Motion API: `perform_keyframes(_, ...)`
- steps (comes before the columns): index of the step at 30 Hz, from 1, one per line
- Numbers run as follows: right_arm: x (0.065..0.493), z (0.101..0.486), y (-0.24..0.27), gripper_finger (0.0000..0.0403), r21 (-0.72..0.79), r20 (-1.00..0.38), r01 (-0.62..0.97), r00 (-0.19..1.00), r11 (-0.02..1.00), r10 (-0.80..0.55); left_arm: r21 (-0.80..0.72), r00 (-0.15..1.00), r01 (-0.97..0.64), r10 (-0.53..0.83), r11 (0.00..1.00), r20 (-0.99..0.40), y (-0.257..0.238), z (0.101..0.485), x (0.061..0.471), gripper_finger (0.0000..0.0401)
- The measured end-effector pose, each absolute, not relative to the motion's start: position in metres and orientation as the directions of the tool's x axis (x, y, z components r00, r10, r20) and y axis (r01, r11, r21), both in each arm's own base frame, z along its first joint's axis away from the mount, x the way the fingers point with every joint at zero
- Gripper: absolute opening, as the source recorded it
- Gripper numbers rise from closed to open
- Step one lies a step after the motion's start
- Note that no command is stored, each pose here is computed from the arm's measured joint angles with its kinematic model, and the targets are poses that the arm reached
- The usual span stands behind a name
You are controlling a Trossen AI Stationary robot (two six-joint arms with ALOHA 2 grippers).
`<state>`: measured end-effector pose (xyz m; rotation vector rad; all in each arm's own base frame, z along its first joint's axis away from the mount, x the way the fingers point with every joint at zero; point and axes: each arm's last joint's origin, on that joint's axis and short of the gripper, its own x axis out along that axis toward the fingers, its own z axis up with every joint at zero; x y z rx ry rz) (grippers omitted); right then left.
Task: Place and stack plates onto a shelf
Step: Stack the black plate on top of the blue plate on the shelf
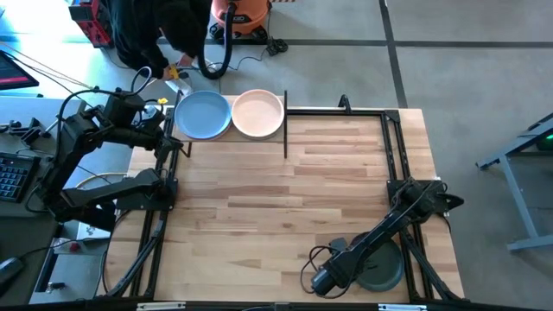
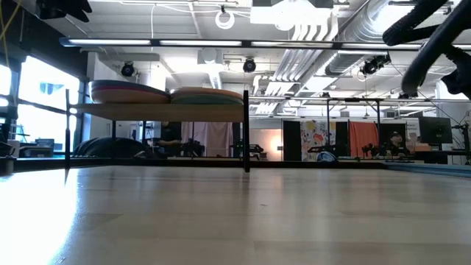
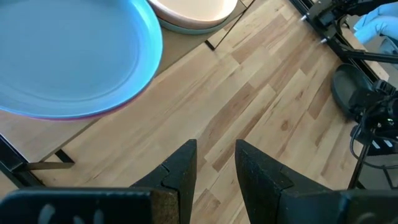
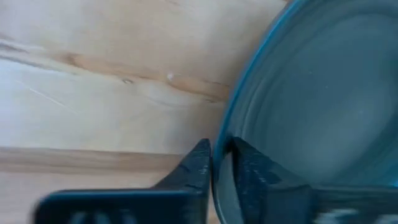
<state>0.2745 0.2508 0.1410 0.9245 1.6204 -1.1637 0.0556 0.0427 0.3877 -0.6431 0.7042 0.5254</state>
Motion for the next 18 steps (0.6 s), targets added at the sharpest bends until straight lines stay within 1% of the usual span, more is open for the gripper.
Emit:
perform_keyframes(1,0.275,0.141,0.251,0.0025,-0.278,-0.949,0.918,-0.308,0.284,0.065,-0.356,0.651,-0.633,0.223,0.688,-0.726,0.043,0.388,0.056,0.0097)
perform_keyframes(3,0.275,0.142,0.251,0.0009,-0.275,-0.948,0.91,-0.31,0.312,0.067,-0.357,0.651,-0.633,0.223,0.686,-0.726,0.043,0.388,0.056,0.0097)
perform_keyframes(6,0.277,0.147,0.253,0.0016,-0.251,-0.952,0.897,-0.297,0.364,0.075,-0.385,0.654,-0.651,0.226,0.654,-0.722,0.043,0.388,0.056,0.0097)
perform_keyframes(10,0.284,0.161,0.257,0.0004,-0.209,-0.962,0.881,-0.263,0.425,0.072,-0.416,0.655,-0.67,0.227,0.615,-0.72,0.043,0.388,0.056,0.0097)
perform_keyframes(15,0.293,0.186,0.256,0.0001,-0.178,-0.978,0.872,-0.207,0.457,0.013,-0.452,0.655,-0.692,0.227,0.563,-0.72,0.043,0.388,0.056,0.0097)
perform_keyframes(18,0.3,0.206,0.256,0.0001,-0.142,-0.989,0.864,-0.146,0.482,-0.03,-0.462,0.654,-0.699,0.228,0.546,-0.721,0.044,0.388,0.057,0.0097)
